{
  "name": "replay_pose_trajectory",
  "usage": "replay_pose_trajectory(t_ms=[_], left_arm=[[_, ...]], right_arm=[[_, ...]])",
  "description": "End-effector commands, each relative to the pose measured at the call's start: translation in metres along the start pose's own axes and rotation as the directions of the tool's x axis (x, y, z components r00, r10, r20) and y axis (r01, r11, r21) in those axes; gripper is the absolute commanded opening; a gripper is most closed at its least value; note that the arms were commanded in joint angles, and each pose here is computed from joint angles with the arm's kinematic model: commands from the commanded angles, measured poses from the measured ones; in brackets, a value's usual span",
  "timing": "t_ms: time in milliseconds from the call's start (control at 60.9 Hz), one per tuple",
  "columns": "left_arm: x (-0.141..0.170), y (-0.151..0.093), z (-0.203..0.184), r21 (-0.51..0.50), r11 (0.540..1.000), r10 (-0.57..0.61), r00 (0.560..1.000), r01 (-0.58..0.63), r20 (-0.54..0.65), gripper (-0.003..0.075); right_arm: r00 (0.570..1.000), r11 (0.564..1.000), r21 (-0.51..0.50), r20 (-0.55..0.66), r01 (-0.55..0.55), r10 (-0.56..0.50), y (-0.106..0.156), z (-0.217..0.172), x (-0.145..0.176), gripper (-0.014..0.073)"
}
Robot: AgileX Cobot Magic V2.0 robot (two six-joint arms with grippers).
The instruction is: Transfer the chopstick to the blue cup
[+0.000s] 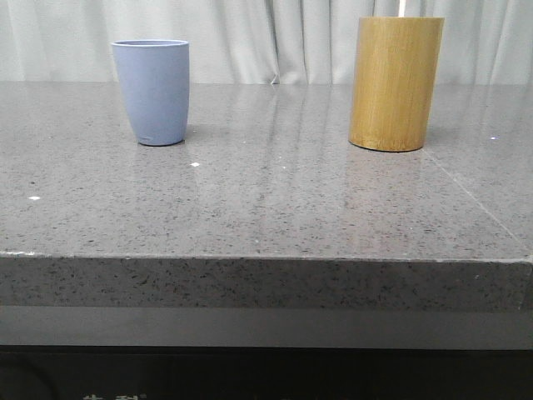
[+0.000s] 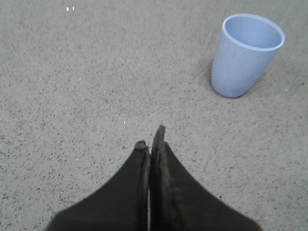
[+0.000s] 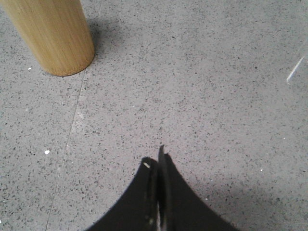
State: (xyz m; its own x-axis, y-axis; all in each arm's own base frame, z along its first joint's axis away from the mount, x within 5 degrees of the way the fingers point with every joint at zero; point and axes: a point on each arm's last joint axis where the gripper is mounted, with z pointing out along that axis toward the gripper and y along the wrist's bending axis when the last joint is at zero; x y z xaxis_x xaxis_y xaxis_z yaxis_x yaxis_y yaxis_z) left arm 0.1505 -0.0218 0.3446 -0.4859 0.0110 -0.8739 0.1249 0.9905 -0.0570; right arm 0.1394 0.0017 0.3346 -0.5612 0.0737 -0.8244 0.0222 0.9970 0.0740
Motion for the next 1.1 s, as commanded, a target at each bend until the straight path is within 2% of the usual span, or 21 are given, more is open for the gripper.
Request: replay_pose_trajectory(t_ms=[0, 82, 115, 279, 345, 591, 837, 1083], left_arm=[[-0.016, -0.001, -0.002, 0.004, 1.000, 0.008, 0.995, -0.008, 0.099, -0.0013], [-0.016, -0.001, 0.000, 0.001, 1.000, 0.012, 0.995, -0.012, 0.100, 0.0045], [-0.017, -0.001, -0.001, -0.002, 1.000, 0.016, 0.995, -0.016, 0.101, 0.0087], [-0.018, -0.001, -0.001, -0.002, 1.000, 0.016, 0.993, -0.016, 0.121, 0.0447], [-0.018, -0.001, -0.001, -0.002, 1.000, 0.016, 0.992, -0.016, 0.123, 0.0508], [-0.037, -0.012, 0.014, 0.048, 0.998, 0.044, 0.999, -0.044, 0.003, 0.0514], [-0.077, -0.044, 0.045, 0.146, 0.981, 0.136, 0.990, -0.131, -0.028, 0.0514], [-0.118, -0.057, 0.081, 0.156, 0.979, 0.154, 0.978, -0.132, -0.142, 0.0513]], right_arm=[[0.994, 0.999, 0.021, 0.108, 0.031, -0.033, -0.001, -0.006, -0.016, -0.0056], [0.994, 0.999, 0.032, 0.103, 0.043, -0.047, -0.002, -0.007, -0.015, 0.0007], [0.994, 0.998, 0.039, 0.098, 0.051, -0.055, -0.003, -0.007, -0.015, 0.0064], [0.995, 0.998, 0.042, 0.080, 0.054, -0.058, -0.003, -0.006, -0.014, 0.0426], [0.995, 0.998, 0.042, 0.080, 0.054, -0.058, -0.003, -0.006, -0.014, 0.0513], [0.995, 0.998, 0.042, 0.079, 0.054, -0.058, -0.003, -0.006, -0.013, 0.0526], [0.995, 0.998, 0.041, 0.080, 0.053, -0.056, -0.003, -0.006, -0.013, 0.0526], [0.995, 0.998, 0.040, 0.080, 0.052, -0.055, -0.003, -0.006, -0.013, 0.0526]])
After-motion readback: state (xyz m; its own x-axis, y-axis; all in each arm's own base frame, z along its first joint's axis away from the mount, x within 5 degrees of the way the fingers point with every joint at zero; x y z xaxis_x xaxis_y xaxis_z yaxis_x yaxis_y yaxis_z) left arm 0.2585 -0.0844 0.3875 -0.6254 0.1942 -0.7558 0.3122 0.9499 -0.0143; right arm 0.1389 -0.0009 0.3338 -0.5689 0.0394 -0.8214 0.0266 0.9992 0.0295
